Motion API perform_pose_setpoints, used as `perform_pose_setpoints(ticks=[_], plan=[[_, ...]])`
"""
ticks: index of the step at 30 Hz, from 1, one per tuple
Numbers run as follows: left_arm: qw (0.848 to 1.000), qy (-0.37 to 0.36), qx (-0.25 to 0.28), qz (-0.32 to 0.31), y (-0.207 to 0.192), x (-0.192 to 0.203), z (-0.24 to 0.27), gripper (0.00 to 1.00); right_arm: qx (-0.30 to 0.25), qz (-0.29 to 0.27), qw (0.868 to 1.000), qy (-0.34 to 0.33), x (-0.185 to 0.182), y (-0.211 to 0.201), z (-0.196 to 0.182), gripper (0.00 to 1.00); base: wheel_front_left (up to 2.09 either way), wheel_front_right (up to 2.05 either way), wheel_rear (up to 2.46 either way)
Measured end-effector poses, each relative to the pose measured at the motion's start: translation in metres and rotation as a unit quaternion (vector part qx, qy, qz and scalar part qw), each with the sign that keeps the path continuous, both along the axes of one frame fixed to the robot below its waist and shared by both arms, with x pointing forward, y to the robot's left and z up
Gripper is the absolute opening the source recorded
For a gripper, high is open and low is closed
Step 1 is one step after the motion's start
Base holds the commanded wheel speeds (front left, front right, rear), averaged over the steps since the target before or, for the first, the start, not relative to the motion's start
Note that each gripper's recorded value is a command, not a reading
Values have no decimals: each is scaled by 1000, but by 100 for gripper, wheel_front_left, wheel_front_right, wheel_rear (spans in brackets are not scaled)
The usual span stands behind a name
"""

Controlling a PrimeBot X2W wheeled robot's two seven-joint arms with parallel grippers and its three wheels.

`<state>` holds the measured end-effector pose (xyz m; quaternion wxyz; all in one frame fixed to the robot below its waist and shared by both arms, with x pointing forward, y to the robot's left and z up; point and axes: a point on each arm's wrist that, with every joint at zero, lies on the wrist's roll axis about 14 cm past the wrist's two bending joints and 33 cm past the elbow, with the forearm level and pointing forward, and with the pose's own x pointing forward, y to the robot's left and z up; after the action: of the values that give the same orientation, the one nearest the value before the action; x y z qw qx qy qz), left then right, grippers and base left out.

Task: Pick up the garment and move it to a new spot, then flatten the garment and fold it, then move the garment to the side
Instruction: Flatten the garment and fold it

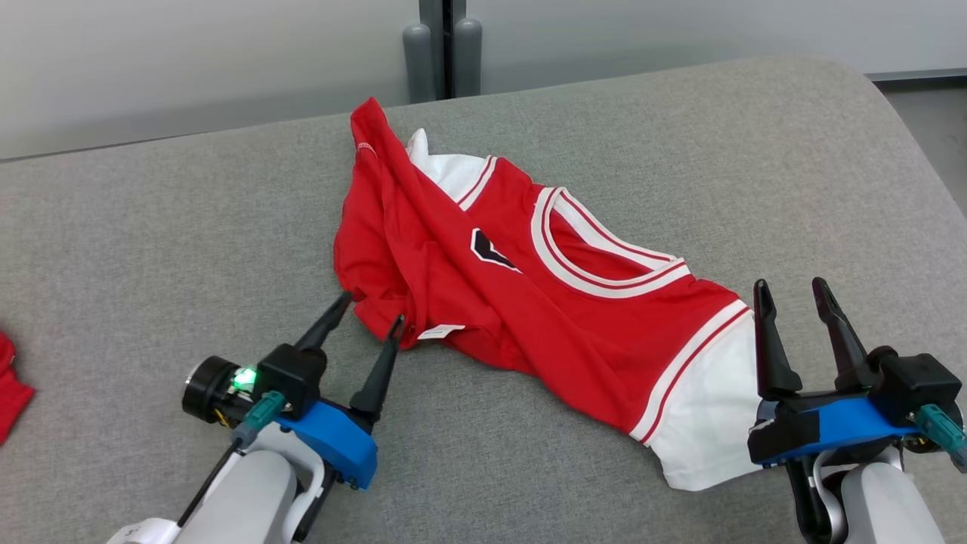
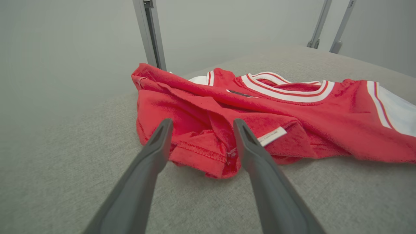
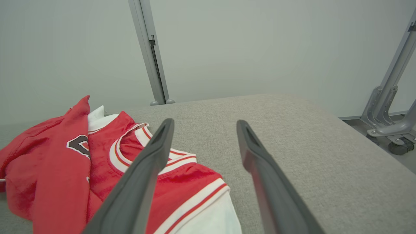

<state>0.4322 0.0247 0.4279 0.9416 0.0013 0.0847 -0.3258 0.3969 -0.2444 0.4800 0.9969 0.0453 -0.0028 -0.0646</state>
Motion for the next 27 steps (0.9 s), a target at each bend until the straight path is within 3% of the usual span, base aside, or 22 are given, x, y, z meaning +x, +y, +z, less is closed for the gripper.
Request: perform_pose_setpoints(ticks=[9,19,20,21,22,23,27], plan=[[996,48,34,-67,-26,-19,-37,100,-1,-6,1000,4,3,-5,-3,100,0,0,0],[994,67,56,-71,-28,-1,-54,100,-6,-12,1000,8,5,-10,-6,100,0,0,0],[993,70,58,-74,-30,-2,-56,94,-6,-12,1000,9,5,-10,-6,100,0,0,0],[992,75,59,-78,-34,-3,-58,43,-6,-14,1000,9,4,-11,-6,100,0,0,0],[992,75,59,-78,-34,-3,-58,16,-6,-14,1000,9,4,-11,-6,100,0,0,0],[992,77,58,-79,-35,-4,-59,0,-7,-15,1000,9,4,-12,-6,100,0,0,0],[994,68,41,-75,-39,-2,-45,0,-9,-16,1000,3,2,-13,-1,100,0,0,0]])
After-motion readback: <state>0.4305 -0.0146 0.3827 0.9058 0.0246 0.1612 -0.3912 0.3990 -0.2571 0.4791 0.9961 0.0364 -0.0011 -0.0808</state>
